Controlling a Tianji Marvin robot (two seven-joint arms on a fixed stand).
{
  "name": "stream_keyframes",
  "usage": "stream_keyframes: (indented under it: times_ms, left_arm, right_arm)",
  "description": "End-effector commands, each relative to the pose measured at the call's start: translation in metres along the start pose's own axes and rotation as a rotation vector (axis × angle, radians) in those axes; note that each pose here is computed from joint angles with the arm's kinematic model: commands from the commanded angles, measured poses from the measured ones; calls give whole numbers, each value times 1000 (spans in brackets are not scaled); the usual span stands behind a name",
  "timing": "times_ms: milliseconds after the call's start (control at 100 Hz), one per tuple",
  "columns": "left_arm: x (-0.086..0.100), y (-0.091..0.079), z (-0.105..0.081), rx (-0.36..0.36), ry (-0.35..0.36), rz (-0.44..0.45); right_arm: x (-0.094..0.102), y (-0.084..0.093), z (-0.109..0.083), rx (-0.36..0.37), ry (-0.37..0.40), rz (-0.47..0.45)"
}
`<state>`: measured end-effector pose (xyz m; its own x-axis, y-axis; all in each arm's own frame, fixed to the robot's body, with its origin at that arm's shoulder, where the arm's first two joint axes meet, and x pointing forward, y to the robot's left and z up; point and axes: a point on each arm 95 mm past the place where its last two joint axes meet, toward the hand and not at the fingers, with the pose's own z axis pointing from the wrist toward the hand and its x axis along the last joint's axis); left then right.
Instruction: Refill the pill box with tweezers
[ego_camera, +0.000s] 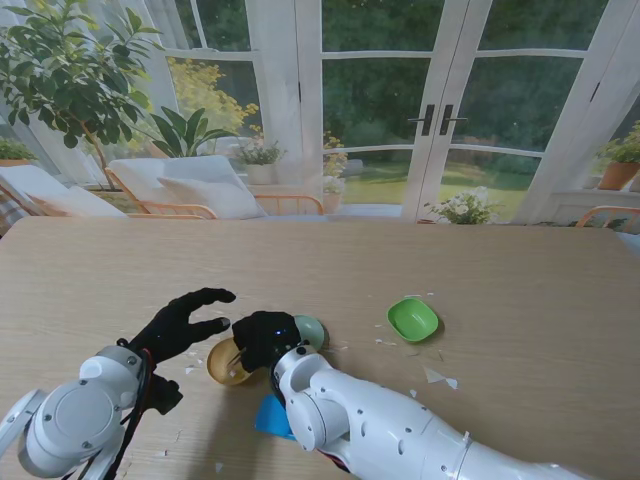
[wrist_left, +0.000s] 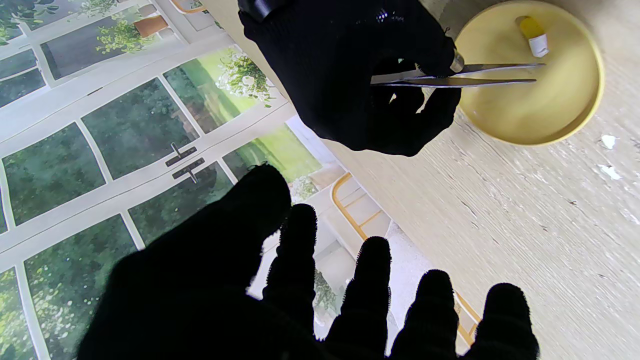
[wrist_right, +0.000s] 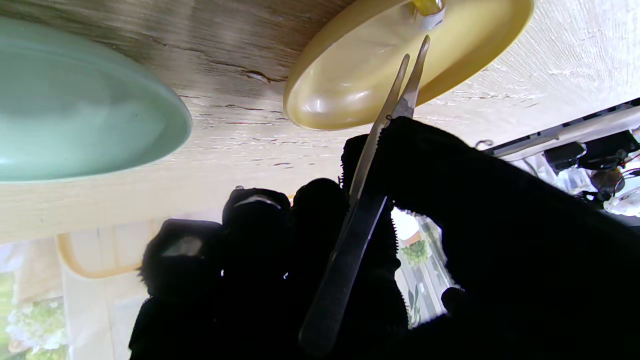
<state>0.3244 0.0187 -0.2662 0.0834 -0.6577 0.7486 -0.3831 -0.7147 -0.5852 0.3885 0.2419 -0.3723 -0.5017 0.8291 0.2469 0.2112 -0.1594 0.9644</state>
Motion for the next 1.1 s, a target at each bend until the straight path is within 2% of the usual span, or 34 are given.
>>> stream_keyframes:
  times_ms: [0, 760, 1090]
  left_arm:
    - [2, 2, -1, -11, 6, -3]
    - [1, 1, -2, 8, 10, 7]
    - [1, 0, -3, 8, 11, 5]
  right_arm:
    - [6, -2, 0, 12, 9, 11]
    - [3, 1, -1, -18, 0, 23]
    - [5, 2, -8, 30, 17, 42]
